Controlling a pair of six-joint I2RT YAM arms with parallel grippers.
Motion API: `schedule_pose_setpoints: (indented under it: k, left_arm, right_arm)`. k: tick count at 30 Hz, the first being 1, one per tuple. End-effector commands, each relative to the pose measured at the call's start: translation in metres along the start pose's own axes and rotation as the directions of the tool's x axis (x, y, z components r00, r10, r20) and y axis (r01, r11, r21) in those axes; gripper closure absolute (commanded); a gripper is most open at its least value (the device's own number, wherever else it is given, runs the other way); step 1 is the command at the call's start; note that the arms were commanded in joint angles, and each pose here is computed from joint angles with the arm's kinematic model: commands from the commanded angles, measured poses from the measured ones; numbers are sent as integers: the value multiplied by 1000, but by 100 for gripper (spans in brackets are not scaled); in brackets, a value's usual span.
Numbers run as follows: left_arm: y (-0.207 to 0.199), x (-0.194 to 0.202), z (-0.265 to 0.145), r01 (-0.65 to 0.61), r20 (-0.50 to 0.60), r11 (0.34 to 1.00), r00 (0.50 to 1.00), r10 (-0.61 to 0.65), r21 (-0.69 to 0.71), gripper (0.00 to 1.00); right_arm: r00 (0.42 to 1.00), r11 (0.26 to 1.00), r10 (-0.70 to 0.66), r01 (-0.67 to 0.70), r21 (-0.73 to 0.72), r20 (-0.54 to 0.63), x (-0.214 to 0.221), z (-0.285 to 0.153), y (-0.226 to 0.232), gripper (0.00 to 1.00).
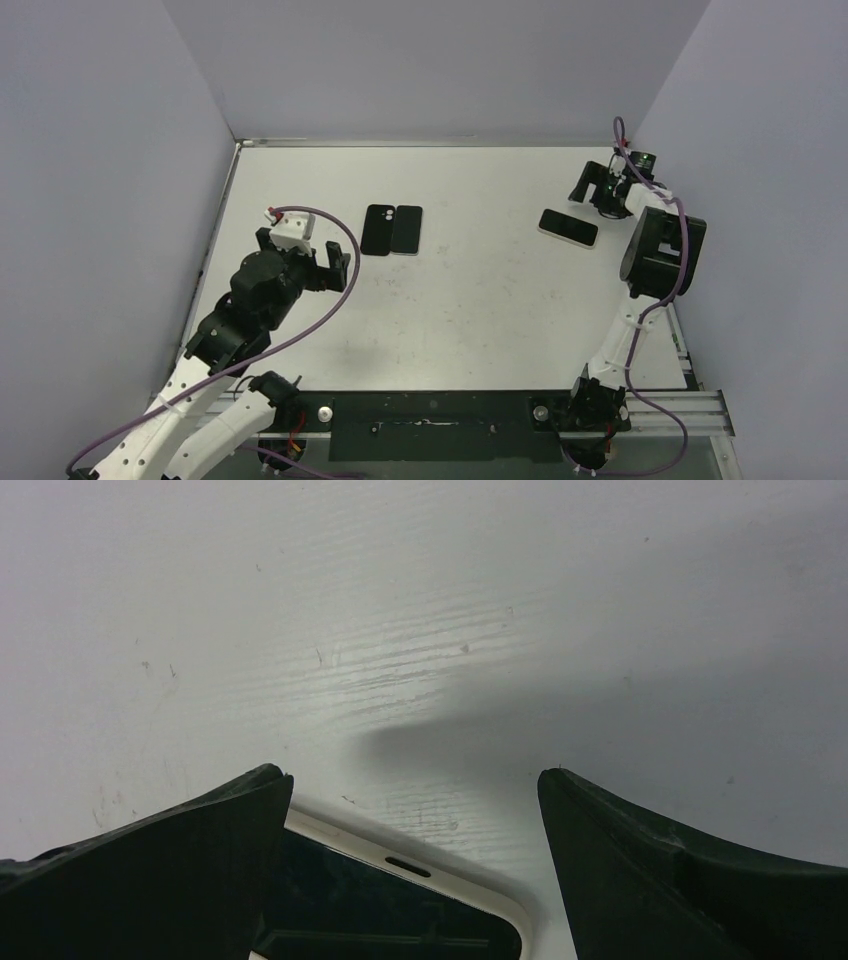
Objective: Take the phone out of the phone case
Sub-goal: Pick up the phone at the center of the board.
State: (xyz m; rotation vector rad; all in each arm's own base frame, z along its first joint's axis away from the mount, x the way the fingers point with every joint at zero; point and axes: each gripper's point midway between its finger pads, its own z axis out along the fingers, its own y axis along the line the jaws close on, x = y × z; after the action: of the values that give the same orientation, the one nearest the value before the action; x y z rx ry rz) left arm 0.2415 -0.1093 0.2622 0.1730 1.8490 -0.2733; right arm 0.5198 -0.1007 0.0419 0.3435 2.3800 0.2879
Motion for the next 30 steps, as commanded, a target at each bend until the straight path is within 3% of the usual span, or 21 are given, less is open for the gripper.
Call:
schedule_pose_setpoints:
  k: [1, 10, 17, 21, 30]
  left_arm:
    - [-7, -20, -6, 3, 81, 999, 997, -6, 35, 3]
    - [-7, -26, -14, 9, 115, 999, 993, -14, 45, 3]
    - [-8, -29, -19, 14, 133, 999, 991, -21, 53, 3]
    - [-7, -30, -21, 15, 139, 999, 990, -22, 51, 3]
    - [-6, -28, -19, 17, 137, 999, 990, -24, 47, 3]
  right_arm:
    - [999, 999, -11, 8, -52, -47, 15, 4, 8, 0]
    - [985, 991, 47, -67, -114, -166, 78, -20, 32, 0]
    - [984, 976, 65, -98, -197, -165, 121, -49, 68, 0]
    - [987, 979, 29, -60, -195, -158, 137, -59, 80, 0]
    - [984, 993, -122, 120, -23, -127, 148, -65, 80, 0]
